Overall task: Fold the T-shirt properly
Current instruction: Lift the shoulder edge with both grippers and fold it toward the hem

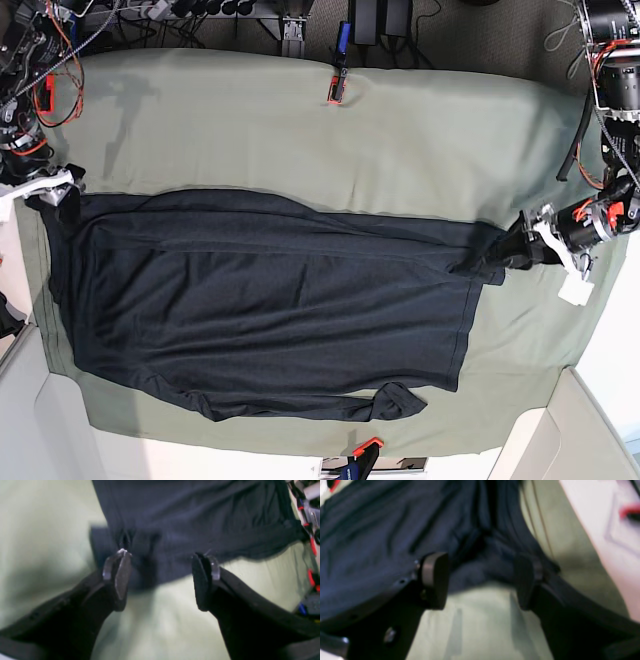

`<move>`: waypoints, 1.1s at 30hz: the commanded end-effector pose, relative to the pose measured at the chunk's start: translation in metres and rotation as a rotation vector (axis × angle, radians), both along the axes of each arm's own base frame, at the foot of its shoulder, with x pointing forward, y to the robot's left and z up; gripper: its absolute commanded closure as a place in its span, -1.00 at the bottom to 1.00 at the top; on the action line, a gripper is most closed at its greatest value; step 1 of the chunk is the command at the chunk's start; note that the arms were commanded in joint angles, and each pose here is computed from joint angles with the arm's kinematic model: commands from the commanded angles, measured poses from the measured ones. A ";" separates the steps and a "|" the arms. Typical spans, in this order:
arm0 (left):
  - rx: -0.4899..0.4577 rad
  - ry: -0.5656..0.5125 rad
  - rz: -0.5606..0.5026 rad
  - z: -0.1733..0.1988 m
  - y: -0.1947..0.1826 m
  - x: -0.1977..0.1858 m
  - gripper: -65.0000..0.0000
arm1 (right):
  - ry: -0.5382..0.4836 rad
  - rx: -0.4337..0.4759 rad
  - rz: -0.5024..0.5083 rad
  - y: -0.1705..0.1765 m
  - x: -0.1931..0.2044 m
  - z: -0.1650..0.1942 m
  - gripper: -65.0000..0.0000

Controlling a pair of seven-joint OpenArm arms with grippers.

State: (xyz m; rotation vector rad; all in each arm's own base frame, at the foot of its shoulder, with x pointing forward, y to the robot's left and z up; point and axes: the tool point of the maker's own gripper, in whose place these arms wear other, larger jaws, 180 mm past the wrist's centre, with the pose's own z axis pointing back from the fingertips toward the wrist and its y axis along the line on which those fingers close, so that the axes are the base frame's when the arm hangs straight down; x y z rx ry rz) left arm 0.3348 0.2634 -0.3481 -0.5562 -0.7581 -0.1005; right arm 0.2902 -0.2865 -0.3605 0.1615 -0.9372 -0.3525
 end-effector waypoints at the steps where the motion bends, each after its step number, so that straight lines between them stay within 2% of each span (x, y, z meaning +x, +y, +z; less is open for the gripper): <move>1: -0.002 -0.056 -0.004 0.018 0.004 0.005 -0.27 | -0.038 -0.012 -0.007 -0.006 0.000 0.011 -0.24; 7: 0.018 -0.006 -0.056 0.000 -0.011 -0.031 -0.27 | -0.011 0.048 -0.098 -0.007 -0.024 -0.008 -0.24; 13: -0.037 0.004 -0.055 -0.011 -0.030 -0.037 -0.27 | -0.056 0.087 -0.112 -0.002 -0.003 -0.009 -0.24; 17: -0.059 0.014 -0.057 -0.021 -0.046 -0.040 -0.27 | -0.038 0.165 -0.128 0.003 0.016 -0.026 -0.24; 23: -0.025 -0.013 -0.038 -0.029 -0.050 -0.035 -0.27 | -0.033 0.239 -0.135 0.010 0.038 -0.036 -0.24; 28: 0.015 -0.032 -0.013 -0.033 -0.042 -0.029 -0.27 | -0.050 0.247 -0.128 0.012 0.048 -0.031 -0.24; 33: 0.016 -0.029 0.052 -0.041 -0.028 -0.004 -0.27 | -0.040 0.242 -0.108 0.018 0.051 -0.032 -0.24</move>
